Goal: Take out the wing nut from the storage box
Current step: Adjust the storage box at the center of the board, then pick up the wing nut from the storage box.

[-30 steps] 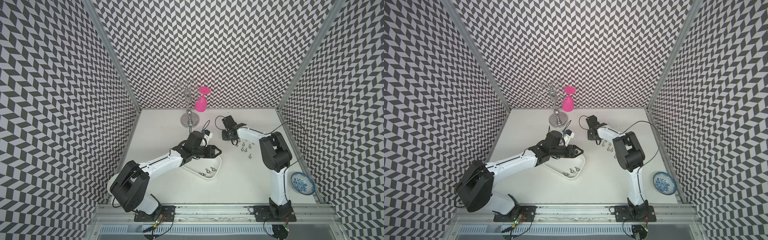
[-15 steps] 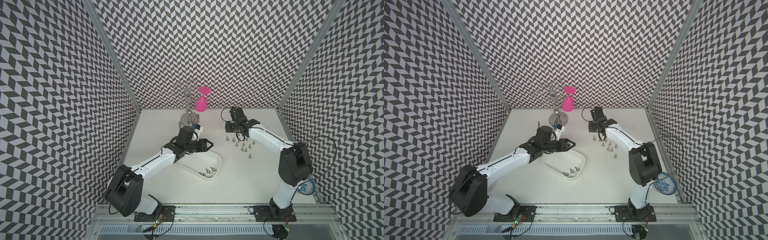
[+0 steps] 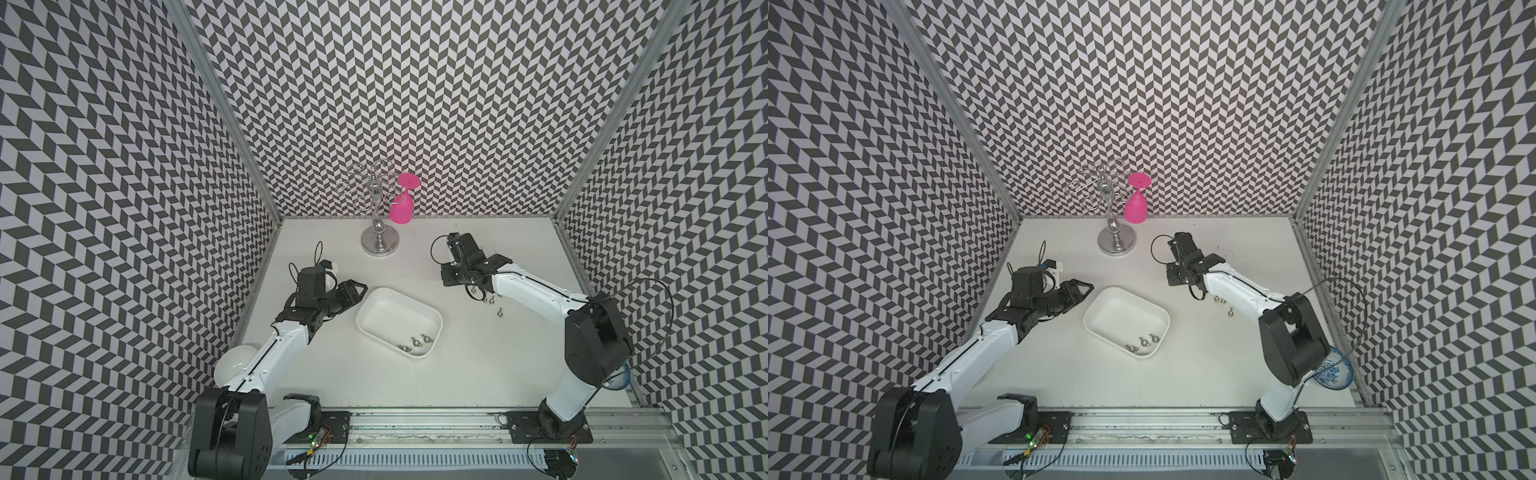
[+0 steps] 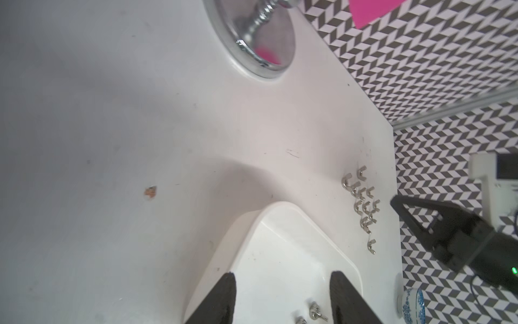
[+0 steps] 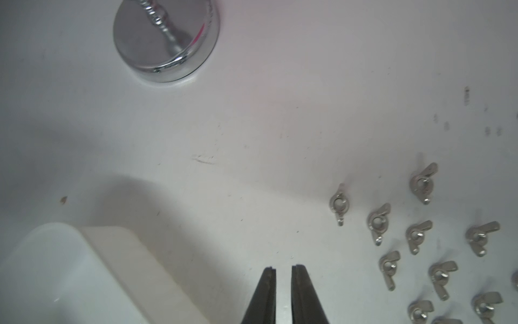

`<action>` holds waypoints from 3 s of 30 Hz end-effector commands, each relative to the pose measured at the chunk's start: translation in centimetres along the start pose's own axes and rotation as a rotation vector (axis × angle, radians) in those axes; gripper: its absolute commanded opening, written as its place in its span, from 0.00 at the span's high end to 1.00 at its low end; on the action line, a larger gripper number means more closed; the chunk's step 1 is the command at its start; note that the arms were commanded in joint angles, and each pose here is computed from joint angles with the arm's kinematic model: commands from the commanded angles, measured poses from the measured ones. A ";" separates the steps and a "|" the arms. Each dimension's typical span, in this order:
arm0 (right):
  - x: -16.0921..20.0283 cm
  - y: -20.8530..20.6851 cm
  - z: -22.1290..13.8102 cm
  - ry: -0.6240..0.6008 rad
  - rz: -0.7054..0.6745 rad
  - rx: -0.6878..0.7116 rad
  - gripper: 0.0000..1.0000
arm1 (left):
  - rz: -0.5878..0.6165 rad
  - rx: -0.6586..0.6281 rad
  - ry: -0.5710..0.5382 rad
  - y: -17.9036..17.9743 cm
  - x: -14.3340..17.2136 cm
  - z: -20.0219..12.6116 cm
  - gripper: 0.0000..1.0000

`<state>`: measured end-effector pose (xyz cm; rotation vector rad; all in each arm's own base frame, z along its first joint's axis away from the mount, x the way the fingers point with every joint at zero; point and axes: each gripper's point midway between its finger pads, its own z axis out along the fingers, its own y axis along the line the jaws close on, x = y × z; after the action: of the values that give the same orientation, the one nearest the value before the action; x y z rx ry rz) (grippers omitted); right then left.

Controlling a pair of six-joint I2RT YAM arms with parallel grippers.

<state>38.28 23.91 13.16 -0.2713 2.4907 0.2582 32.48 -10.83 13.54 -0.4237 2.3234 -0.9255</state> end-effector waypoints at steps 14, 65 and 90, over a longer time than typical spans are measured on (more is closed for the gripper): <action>3.8 2.3 -4.7 -0.030 -0.047 -0.032 0.92 | -0.194 -0.013 0.067 3.2 1.6 3.3 0.46; 10.9 3.1 -8.1 0.087 -0.088 -0.082 0.68 | -0.160 -0.025 0.027 1.8 8.4 -0.4 0.21; 16.3 6.9 -1.7 0.375 -0.473 0.073 0.63 | -0.004 0.014 -0.030 -1.7 4.0 -2.5 0.16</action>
<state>21.77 27.83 5.61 -0.9368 2.7036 -0.0694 27.75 -12.79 13.37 -0.4653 2.3116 -0.9256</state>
